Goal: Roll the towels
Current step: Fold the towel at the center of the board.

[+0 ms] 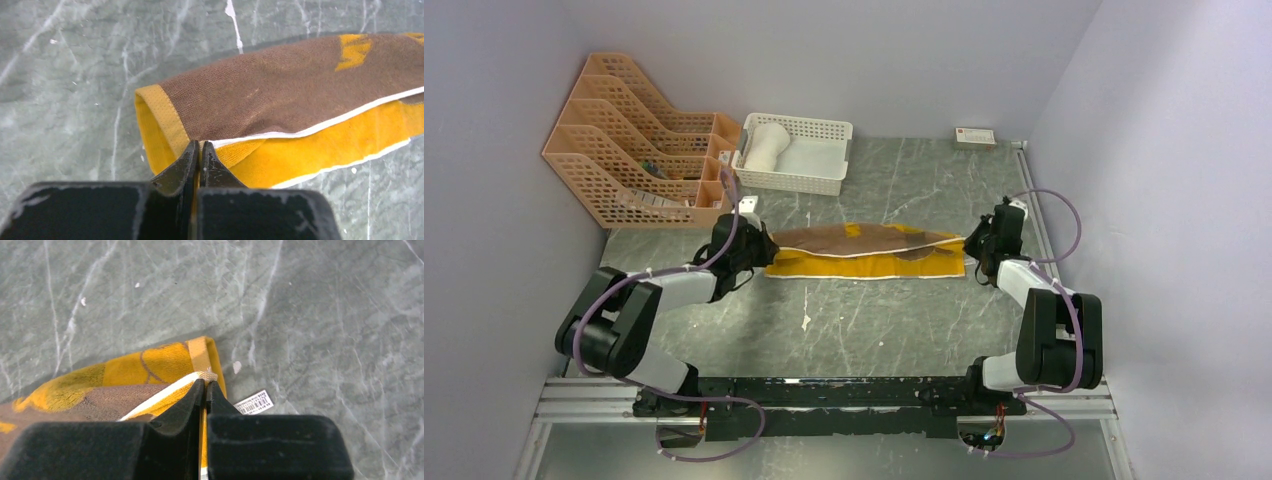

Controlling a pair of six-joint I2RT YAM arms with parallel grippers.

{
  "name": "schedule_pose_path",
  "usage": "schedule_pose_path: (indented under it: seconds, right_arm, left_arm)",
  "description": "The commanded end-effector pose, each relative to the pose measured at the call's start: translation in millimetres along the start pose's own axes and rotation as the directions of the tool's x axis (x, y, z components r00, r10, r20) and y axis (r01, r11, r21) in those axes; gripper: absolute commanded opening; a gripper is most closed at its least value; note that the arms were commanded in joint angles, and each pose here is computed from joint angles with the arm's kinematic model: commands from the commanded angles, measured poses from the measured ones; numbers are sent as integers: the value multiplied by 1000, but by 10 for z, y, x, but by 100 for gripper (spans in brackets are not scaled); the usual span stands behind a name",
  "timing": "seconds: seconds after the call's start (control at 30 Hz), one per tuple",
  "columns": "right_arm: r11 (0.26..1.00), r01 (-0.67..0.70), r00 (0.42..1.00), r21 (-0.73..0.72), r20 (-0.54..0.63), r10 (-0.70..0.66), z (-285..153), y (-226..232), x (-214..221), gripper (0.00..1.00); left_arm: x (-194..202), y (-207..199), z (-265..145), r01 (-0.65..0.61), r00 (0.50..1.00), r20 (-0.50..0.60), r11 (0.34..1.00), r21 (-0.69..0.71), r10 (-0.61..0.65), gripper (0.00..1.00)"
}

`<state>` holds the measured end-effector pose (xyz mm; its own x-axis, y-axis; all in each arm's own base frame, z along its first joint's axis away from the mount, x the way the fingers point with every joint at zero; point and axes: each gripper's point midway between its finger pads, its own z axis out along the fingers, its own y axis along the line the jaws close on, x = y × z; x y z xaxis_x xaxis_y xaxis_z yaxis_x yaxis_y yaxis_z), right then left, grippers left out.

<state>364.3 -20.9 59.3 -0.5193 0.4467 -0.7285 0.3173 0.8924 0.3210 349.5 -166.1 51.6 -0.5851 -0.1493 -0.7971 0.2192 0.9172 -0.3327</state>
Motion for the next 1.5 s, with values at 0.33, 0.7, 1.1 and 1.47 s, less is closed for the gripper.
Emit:
schedule_pose_path:
  seconds: [0.33, 0.7, 1.1, 1.47]
  right_arm:
    - [990, -13, 997, 142, 79, 2, -277, -309, -44, 0]
    - [993, 5, 1000, 119, 3, -5, -294, -354, 294, 0]
    - [994, 33, 999, 103, -9, -32, -308, -321, 267, 0]
    - [992, 14, 997, 125, 78, -24, -456, -360, 152, 47]
  left_arm:
    - [129, -22, -308, 41, 999, 26, 999, -24, -40, 7]
    - [179, 197, -312, -23, 1000, -3, 991, -131, 23, 7]
    - [-116, 383, -126, -88, 996, 11, 975, -206, 92, 7]
    - [-181, 258, -258, -49, 996, 62, 988, -149, 59, 45]
